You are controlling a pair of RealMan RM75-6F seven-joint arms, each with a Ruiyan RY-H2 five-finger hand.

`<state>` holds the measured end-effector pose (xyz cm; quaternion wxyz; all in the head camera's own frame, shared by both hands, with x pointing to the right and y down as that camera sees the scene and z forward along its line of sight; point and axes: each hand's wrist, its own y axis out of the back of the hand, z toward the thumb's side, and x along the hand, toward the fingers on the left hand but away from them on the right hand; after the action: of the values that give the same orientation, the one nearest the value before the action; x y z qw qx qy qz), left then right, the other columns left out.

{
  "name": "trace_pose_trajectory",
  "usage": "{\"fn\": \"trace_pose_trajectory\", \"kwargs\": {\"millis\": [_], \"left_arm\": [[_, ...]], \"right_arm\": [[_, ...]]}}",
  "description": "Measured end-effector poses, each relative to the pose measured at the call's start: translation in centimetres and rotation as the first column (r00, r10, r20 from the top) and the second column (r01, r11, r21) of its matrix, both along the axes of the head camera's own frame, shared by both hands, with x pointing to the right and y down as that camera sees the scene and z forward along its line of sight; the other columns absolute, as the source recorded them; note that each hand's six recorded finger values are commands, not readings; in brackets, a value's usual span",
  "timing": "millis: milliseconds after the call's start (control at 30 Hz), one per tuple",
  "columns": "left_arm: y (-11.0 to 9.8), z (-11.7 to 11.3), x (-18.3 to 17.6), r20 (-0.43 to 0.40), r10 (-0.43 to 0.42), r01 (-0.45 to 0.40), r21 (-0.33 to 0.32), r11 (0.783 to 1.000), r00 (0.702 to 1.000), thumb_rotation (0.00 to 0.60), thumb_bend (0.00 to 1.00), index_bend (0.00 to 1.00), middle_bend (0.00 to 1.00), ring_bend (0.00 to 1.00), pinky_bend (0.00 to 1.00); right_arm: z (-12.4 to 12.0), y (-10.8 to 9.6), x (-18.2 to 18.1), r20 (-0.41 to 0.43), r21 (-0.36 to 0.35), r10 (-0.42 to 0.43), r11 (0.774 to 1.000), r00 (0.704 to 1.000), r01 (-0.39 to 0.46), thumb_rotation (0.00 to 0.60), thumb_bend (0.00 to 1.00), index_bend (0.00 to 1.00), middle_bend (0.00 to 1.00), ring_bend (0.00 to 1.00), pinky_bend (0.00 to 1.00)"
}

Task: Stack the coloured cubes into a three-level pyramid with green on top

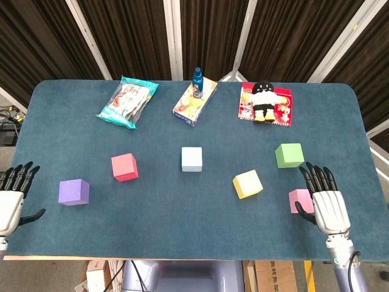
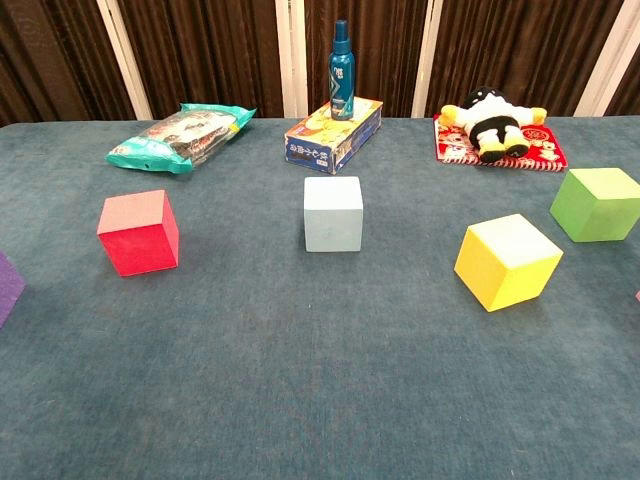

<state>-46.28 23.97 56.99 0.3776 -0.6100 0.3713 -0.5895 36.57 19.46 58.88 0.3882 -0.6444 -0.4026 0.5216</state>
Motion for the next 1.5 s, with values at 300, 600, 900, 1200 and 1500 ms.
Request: {"fn": "trace_pose_trajectory", "kwargs": {"millis": [300, 600, 900, 1200, 1500], "left_arm": [[0.0, 0.2, 0.1, 0.007, -0.003, 0.003, -0.008, 1.0, 1.0, 0.6, 0.0, 0.0, 0.0, 0.0, 0.0], [0.1, 0.5, -0.2, -0.001, -0.026, 0.026, -0.036, 0.999, 1.0, 0.6, 0.0, 0.0, 0.0, 0.0, 0.0], [0.0, 0.5, -0.3, -0.006, -0.051, 0.051, -0.047, 0.998, 0.999, 0.6, 0.0, 0.0, 0.0, 0.0, 0.0], [0.2, 0.3, -0.2, -0.005, -0.059, 0.059, -0.061, 0.996, 0.998, 0.6, 0.0, 0.0, 0.0, 0.0, 0.0], [-2.0, 0.3, 2.6, -0.047, -0.04, 0.037, -0.053, 0.998, 0.998, 0.6, 0.04, 0.0, 0.04, 0.0, 0.02]], "right_arm": [[0.2, 0.1, 0.4, 0.001, -0.026, 0.024, 0.999, 1.0, -0.024, 0.6, 0.34, 0.0, 0.0, 0.0, 0.0], [0.4, 0.1, 0.6, -0.012, -0.041, 0.038, 0.998, 0.999, -0.038, 0.6, 0.34, 0.0, 0.0, 0.0, 0.0], [0.4, -0.2, 0.9, -0.009, -0.038, 0.056, 0.998, 0.998, -0.056, 0.6, 0.34, 0.0, 0.0, 0.0, 0.0], [0.4, -0.6, 0.9, 0.006, -0.016, 0.065, 0.998, 0.998, -0.065, 0.6, 0.34, 0.0, 0.0, 0.0, 0.0], [0.8, -0.9, 1.3, 0.042, -0.035, 0.099, 0.995, 0.994, -0.097, 0.6, 0.34, 0.0, 0.0, 0.0, 0.0]]}}
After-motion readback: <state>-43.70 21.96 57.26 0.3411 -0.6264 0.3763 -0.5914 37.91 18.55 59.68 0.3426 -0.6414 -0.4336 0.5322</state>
